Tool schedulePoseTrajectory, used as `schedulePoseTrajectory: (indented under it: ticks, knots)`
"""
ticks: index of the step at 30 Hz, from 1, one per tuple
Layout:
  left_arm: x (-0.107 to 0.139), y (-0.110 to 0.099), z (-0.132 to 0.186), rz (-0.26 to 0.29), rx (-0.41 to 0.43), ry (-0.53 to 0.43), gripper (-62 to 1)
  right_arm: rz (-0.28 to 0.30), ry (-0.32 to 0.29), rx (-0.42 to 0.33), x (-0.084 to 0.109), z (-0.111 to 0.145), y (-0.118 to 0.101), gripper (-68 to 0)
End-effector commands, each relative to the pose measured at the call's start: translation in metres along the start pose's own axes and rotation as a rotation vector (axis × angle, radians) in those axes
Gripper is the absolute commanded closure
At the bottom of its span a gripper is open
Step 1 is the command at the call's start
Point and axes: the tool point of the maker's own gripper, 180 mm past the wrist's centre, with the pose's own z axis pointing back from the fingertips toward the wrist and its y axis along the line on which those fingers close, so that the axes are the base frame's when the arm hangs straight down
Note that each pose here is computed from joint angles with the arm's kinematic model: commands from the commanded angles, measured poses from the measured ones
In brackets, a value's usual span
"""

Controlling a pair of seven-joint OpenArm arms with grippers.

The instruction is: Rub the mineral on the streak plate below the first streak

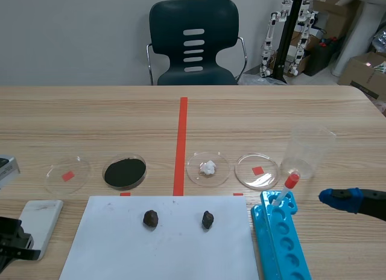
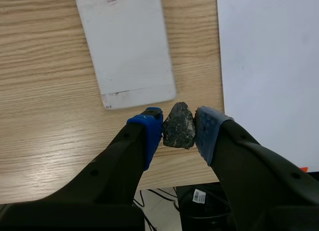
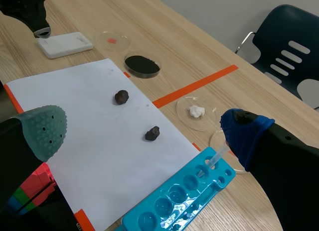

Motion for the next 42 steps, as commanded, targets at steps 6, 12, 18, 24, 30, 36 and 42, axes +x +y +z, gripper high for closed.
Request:
schedulePoseTrajectory:
  ticks: [6,12,18,24,30,36,42]
  knots:
    - [0.003,0.014,-0.014,0.064,0.014,0.041,-11.6,0.008,-0.026,-0.005,0.007,-0.002,-0.003,-65.3]
    - [0.01,0.029,-0.023,0.094,0.04,0.049,-11.6,0.008,-0.026,-0.005,0.007,-0.002,-0.003,-65.3]
    - [0.015,0.036,-0.028,0.118,0.048,0.059,-11.6,0.008,-0.026,-0.005,0.007,-0.002,-0.003,-65.3]
    - [0.012,0.042,-0.032,0.14,0.056,0.101,-11.6,0.008,-0.026,-0.005,0.007,-0.002,-0.003,-65.3]
    - [0.006,0.039,-0.039,0.147,0.048,0.123,-11.6,0.008,-0.026,-0.005,0.007,-0.002,-0.003,-65.3]
    - [0.004,0.039,-0.044,0.164,0.046,0.135,-11.6,0.008,-0.026,-0.005,0.007,-0.002,-0.003,-65.3]
    - [0.004,0.034,-0.048,0.166,0.034,0.135,-11.6,0.008,-0.026,-0.005,0.007,-0.002,-0.003,-65.3]
